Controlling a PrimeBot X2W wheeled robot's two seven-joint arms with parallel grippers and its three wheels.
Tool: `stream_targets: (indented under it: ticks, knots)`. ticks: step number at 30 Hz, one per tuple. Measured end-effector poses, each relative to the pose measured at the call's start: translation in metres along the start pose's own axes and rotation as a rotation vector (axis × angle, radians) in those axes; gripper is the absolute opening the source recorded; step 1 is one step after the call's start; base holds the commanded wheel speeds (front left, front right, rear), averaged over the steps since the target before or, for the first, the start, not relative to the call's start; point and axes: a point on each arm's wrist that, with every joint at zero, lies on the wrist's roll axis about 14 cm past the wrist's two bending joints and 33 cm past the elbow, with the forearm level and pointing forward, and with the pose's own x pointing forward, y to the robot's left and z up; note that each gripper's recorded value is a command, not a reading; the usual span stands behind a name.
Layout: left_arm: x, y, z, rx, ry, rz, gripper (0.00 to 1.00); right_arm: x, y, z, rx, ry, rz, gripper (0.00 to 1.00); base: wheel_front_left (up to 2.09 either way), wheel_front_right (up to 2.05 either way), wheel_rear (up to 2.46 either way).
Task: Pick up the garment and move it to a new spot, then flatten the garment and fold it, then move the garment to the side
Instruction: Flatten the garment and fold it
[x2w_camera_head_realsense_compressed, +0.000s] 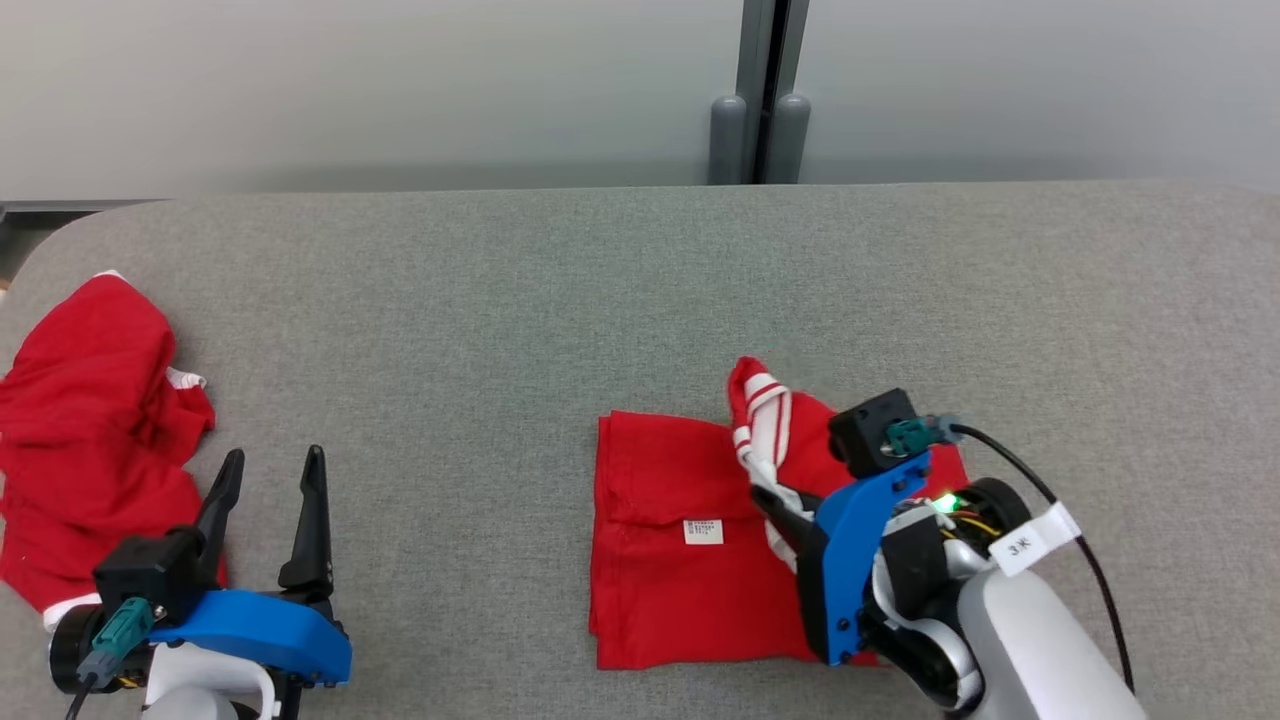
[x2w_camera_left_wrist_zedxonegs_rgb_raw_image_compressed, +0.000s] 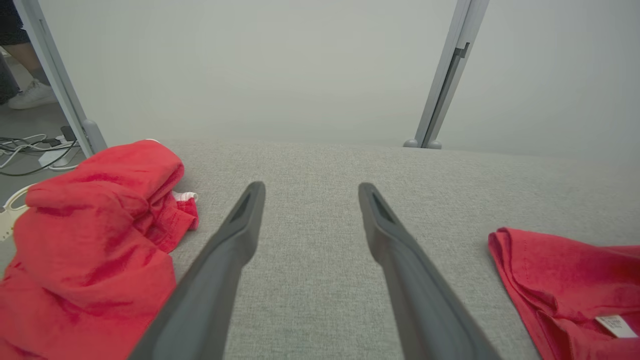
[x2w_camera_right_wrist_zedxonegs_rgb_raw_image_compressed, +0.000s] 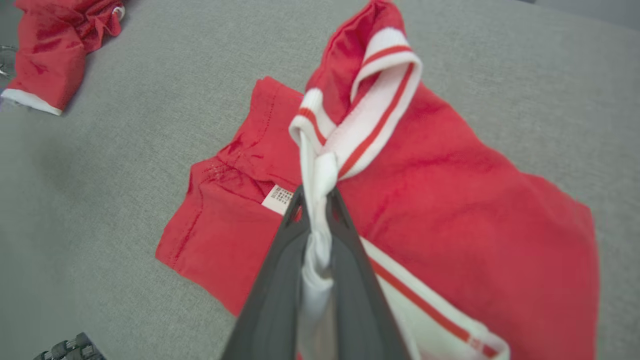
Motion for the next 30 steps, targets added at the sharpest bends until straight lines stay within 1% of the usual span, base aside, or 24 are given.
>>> stream_targets:
  ticks: [3,6,14,21,22,23,24,27,30]
  knots:
    - [-0.001,0.001,-0.001,-0.002,0.004,0.002,1.00,0.014,0.020,-0.003,0.000,0.016,0.075,0.00,0.00,0.00,0.00]
    - [-0.001,0.004,-0.001,0.000,0.006,0.010,1.00,0.025,0.031,-0.002,-0.009,0.018,0.118,0.00,0.00,0.00,0.00]
    - [-0.002,0.009,-0.005,0.000,0.015,0.018,1.00,0.048,0.046,-0.010,-0.037,0.072,0.178,0.00,0.00,0.00,0.00]
    - [-0.003,0.008,-0.009,-0.004,0.024,0.018,1.00,0.056,0.057,-0.017,-0.024,0.087,0.219,0.00,0.00,0.00,0.00]
    - [-0.004,0.009,-0.010,-0.005,0.026,0.019,1.00,0.057,0.058,-0.016,-0.019,0.081,0.225,0.30,0.00,0.00,0.00]
    - [-0.004,0.009,-0.010,-0.005,0.026,0.020,1.00,0.057,0.060,-0.014,-0.007,0.074,0.232,0.82,0.00,0.00,0.00]
    - [-0.004,0.009,-0.010,-0.006,0.026,0.022,1.00,0.058,0.062,-0.012,0.008,0.062,0.242,1.00,0.00,0.00,0.00]
    - [-0.005,0.010,-0.009,-0.006,0.019,0.026,1.00,0.056,0.071,-0.004,0.073,0.021,0.280,1.00,0.00,0.00,0.00]
    - [-0.006,0.010,-0.006,-0.006,0.010,0.026,1.00,0.051,0.079,0.023,0.143,-0.078,0.321,1.00,0.00,0.00,0.00]
